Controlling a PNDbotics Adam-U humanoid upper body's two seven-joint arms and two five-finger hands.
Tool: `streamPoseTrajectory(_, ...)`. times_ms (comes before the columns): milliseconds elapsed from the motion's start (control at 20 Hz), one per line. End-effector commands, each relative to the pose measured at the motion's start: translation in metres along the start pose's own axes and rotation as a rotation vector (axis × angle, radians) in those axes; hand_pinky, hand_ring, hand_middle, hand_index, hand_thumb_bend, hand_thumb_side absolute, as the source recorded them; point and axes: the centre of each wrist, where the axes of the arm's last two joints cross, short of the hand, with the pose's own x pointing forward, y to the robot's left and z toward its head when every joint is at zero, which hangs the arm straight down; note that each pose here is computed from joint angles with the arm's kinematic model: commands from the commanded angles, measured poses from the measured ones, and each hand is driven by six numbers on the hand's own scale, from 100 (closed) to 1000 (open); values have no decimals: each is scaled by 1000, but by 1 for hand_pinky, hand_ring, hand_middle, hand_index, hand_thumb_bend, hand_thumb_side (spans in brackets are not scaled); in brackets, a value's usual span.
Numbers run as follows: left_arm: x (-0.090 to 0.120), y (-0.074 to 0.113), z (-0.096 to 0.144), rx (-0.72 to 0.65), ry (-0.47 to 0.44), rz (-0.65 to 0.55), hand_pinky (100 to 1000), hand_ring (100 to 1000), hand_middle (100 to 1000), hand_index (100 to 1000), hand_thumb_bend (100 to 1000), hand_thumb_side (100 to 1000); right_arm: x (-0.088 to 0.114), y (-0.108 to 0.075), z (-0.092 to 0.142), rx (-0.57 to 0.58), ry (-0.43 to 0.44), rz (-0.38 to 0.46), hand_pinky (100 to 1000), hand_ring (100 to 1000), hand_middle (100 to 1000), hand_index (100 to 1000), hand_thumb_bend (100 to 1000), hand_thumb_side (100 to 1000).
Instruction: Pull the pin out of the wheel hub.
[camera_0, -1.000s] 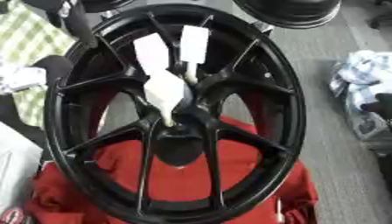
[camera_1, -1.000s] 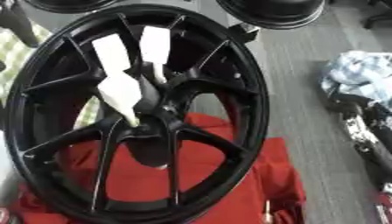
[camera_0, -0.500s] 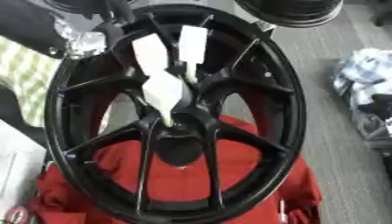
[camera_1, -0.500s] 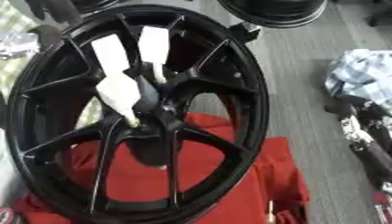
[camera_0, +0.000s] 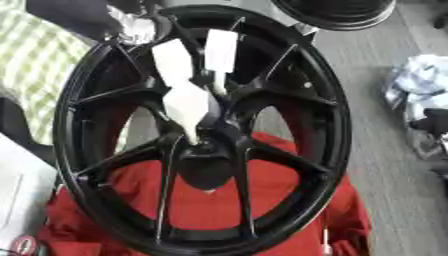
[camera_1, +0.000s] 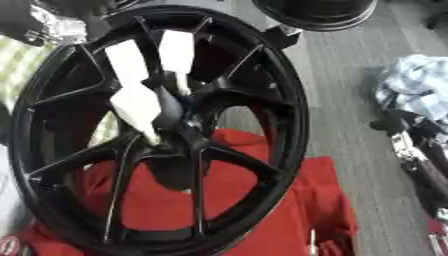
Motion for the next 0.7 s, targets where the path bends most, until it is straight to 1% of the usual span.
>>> streamPoseTrajectory(50,0,7,-2,-9,52,-35,805,834,789,894,431,737,6,-2,-2,7,-14,22,981,764,612,748,100,547)
streamPoseTrajectory(200,-4,6,-8,-35,74,-48,816,846,802,902,482,780,6,-1,-3,6,-12,21,981,764,611,748,100,559)
streamPoseTrajectory(450,-12,4,-17,-72,100,-54,846,869,821,914,604,795,6,0,-3,-1,-2,18,980,761,609,746,100,569)
streamPoseTrajectory(550,-17,3,-20,-77,122,-59,849,872,822,914,617,798,6,1,-3,-6,1,17,980,761,608,745,100,572)
streamPoseTrajectory(700,-24,0,-27,-92,143,-55,838,863,810,905,612,818,6,2,-3,-7,4,17,980,761,609,746,100,578)
